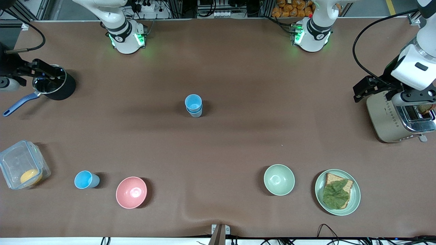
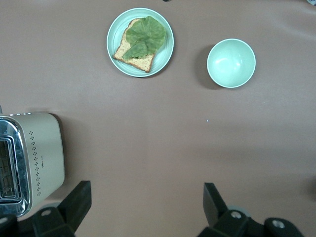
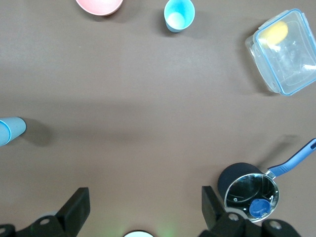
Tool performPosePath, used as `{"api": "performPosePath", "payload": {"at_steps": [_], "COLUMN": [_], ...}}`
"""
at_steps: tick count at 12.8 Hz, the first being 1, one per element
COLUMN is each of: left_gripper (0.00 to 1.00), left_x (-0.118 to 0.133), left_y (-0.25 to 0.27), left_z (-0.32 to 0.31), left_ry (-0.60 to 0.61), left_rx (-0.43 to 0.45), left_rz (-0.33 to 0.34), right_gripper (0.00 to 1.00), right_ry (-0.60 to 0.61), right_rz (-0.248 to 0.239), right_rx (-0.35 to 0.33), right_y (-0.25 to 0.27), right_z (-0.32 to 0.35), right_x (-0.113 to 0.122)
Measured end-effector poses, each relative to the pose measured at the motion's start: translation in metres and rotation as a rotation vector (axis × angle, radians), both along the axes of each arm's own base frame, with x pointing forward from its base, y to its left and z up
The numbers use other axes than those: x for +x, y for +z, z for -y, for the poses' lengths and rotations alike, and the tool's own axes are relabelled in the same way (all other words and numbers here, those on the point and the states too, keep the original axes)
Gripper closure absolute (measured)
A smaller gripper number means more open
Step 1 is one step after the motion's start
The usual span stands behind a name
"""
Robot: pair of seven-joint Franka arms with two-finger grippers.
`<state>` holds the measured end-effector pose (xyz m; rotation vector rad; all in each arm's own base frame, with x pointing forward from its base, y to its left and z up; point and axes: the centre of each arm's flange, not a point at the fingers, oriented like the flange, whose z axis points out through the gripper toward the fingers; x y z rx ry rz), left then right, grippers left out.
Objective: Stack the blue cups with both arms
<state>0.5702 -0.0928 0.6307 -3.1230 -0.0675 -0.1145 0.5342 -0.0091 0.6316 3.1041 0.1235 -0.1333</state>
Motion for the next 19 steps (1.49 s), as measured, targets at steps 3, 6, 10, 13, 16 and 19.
{"api": "performPosePath", "payload": {"at_steps": [3, 6, 10, 13, 16, 19], "left_gripper": [0.0, 0.0, 0.0, 0.0, 0.0, 0.0], "left_x": [0.0, 0.0003, 0.0009, 0.0013, 0.0013, 0.0012], "left_y": [0.0, 0.0, -0.0005, -0.0013, -0.0015, -0.0015], "left_z": [-0.0002, -0.0019, -0.0041, -0.0041, -0.0037, -0.0028], "left_ry": [0.0, 0.003, 0.007, 0.007, 0.007, 0.005], "left_rx": [0.0, 0.0, 0.0, 0.0, 0.0, 0.0], "left_rz": [0.0, 0.0, -0.001, -0.002, -0.003, -0.003], "right_gripper": [0.0, 0.0, 0.0, 0.0, 0.0, 0.0], "right_ry": [-0.006, -0.005, -0.006, -0.013, -0.022, -0.022], "right_rz": [0.0, -0.001, 0.005, 0.022, 0.033, 0.032], "right_rx": [0.0, 0.002, 0.006, 0.046, 0.056, 0.057], "right_y": [0.0001, 0.0, 0.0029, 0.0041, 0.005, 0.0049], "right_z": [0.003, 0.0027, 0.0027, 0.0023, 0.0061, 0.006], "right_x": [0.0, -0.0002, -0.0007, 0.001, 0.0021, 0.0021]}}
